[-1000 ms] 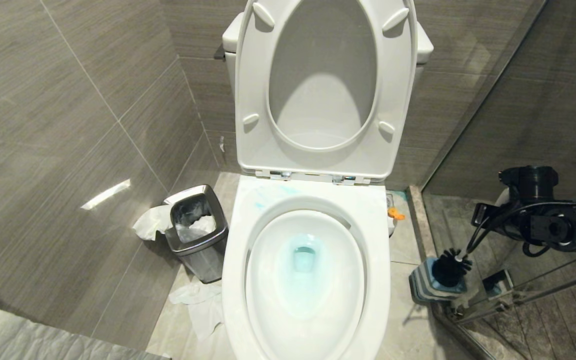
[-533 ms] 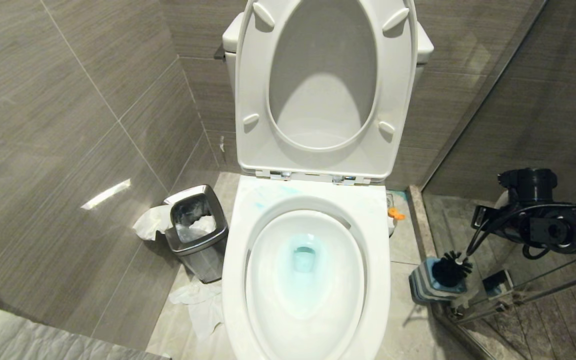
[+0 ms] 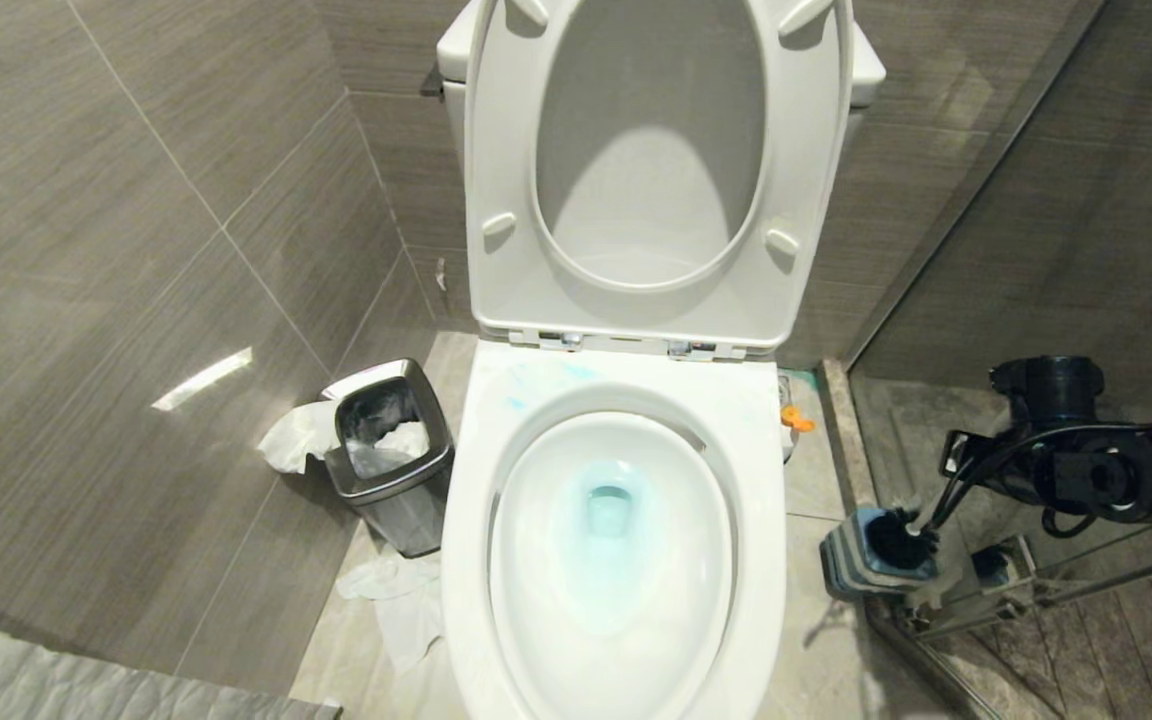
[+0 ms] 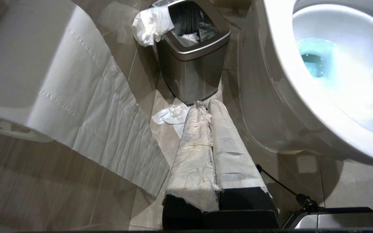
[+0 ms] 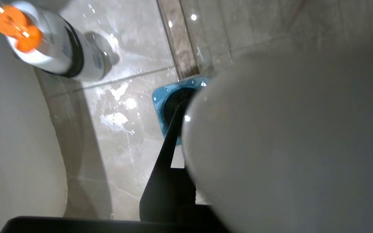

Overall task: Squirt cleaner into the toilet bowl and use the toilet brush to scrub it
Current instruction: Put the toilet brush back

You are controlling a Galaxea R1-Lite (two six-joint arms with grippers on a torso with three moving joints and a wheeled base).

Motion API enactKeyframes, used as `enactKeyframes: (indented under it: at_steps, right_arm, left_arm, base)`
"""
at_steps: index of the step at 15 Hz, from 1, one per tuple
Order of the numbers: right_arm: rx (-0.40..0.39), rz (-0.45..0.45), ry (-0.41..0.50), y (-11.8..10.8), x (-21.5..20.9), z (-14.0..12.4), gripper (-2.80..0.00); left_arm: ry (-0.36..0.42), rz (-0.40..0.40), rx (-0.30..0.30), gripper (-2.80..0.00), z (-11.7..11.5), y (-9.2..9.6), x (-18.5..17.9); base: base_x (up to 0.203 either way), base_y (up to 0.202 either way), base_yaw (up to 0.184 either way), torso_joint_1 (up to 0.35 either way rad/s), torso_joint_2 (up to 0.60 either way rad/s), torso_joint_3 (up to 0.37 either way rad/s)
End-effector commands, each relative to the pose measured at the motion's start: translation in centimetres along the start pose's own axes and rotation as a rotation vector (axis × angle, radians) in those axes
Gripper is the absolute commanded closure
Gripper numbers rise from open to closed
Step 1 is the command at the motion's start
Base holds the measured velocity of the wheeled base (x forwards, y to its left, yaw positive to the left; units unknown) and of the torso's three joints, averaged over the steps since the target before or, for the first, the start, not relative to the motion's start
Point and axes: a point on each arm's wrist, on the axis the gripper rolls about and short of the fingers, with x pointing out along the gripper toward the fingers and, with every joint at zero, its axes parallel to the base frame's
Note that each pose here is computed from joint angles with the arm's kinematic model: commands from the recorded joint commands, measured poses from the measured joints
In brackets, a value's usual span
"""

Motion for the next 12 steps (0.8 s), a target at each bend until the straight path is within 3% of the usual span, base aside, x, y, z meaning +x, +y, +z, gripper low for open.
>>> enactKeyframes:
  at_steps: [1, 5, 12]
  right_arm:
    - [0.000, -0.004, 0.003, 0.01, 0.16, -0.13, 0.00]
    - [0.002, 0.000, -0.007, -0.03, -0.22, 0.17, 0.00]
    - [-0.044, -0.001, 0.002, 0.05, 0.03, -0.08, 0.00]
  left_arm:
    - [0.002, 0.000, 0.000, 0.00, 0.00, 0.00, 0.01]
    - [0.002, 0.000, 0.000, 0.00, 0.00, 0.00, 0.01]
    - [0.002, 0.000, -0.002, 0.00, 0.00, 0.00, 0.01]
  base:
    - [0.000, 0.000, 0.000, 0.003, 0.00, -0.174]
    - [0.000, 0.000, 0.000, 0.005, 0.00, -0.173]
    - [0.000, 0.000, 0.000, 0.000, 0.00, -0.014]
